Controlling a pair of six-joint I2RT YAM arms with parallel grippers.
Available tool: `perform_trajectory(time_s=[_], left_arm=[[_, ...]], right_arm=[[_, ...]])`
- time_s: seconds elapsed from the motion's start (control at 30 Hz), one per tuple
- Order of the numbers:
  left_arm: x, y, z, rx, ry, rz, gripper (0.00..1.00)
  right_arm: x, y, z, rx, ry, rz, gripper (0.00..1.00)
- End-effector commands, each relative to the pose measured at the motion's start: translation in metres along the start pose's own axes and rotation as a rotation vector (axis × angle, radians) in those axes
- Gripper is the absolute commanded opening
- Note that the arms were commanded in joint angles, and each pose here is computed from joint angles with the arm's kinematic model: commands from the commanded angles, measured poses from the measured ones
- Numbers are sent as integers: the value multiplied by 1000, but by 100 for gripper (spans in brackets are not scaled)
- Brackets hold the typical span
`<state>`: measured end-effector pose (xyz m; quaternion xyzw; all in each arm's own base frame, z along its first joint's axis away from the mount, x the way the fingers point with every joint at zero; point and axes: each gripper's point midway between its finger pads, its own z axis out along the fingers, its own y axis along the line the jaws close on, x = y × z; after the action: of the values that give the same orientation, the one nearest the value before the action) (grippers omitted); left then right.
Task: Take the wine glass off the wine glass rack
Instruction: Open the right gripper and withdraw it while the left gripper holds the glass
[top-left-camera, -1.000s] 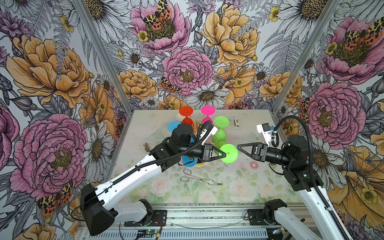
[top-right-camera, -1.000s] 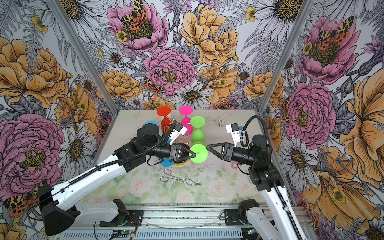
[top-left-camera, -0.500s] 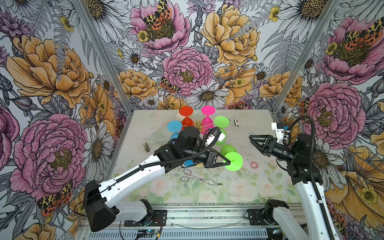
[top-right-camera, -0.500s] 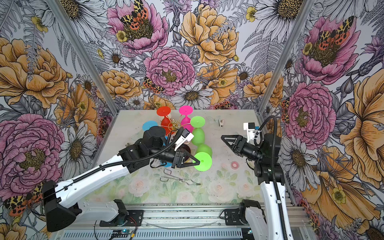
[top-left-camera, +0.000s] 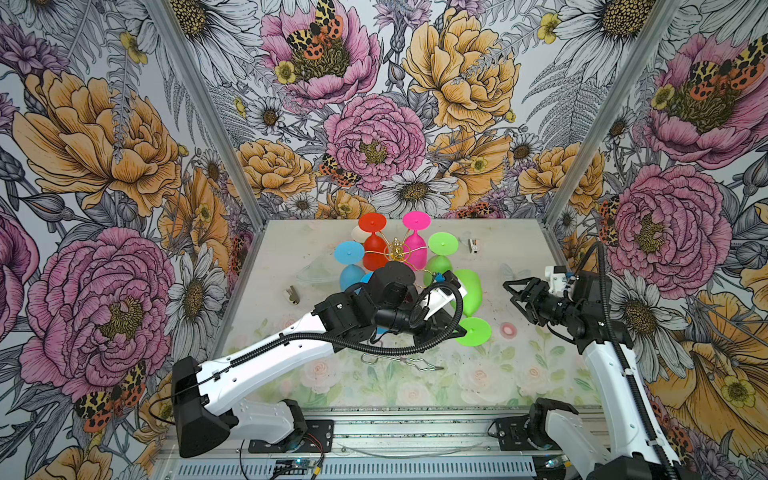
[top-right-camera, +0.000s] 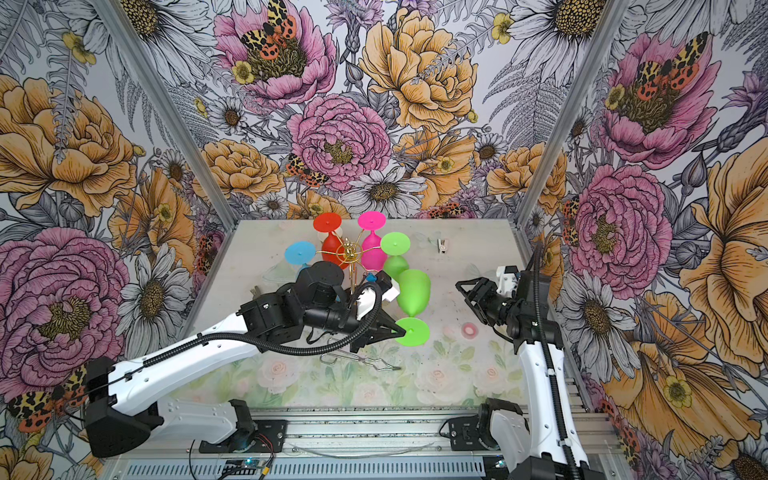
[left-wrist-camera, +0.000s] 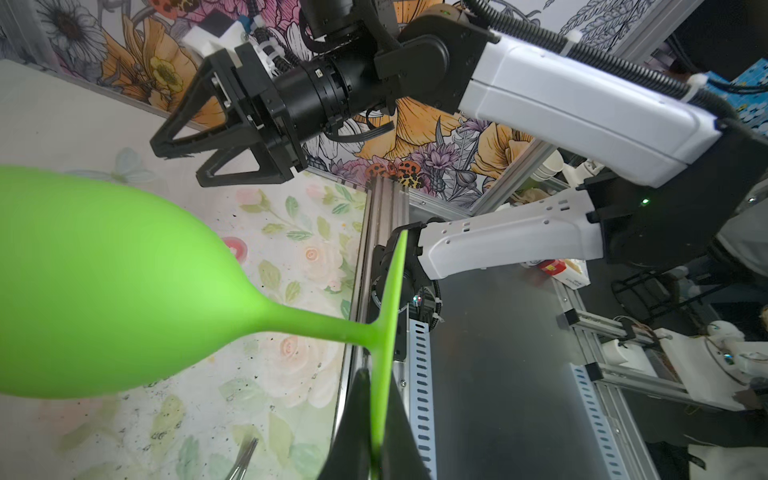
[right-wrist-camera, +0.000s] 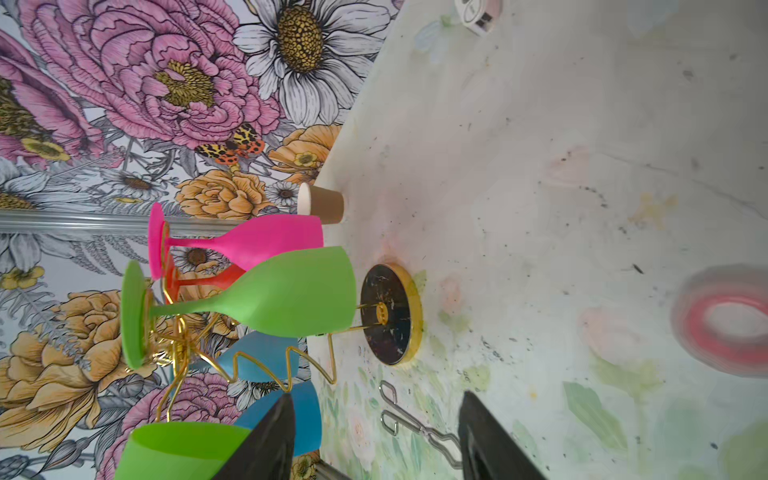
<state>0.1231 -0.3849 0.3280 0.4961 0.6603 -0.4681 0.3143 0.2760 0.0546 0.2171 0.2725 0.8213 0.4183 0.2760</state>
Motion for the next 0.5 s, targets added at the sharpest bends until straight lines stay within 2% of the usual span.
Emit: perform_trajectory(time_s=[0.0, 0.13, 0.27, 0.47], left_arm=[[4, -3, 4, -33, 11, 200, 0], [19, -17, 12, -21, 44, 373, 0], [33, -16, 19, -80, 88, 513, 0], [48, 2, 29, -204, 168, 667, 0]], right_arm=[[-5, -27, -8, 174, -45, -33, 64], [-3, -48, -11, 293, -31, -56, 64], [-8, -66, -14, 411, -18, -79, 64], [-16, -59, -9, 417, 32, -80, 64]])
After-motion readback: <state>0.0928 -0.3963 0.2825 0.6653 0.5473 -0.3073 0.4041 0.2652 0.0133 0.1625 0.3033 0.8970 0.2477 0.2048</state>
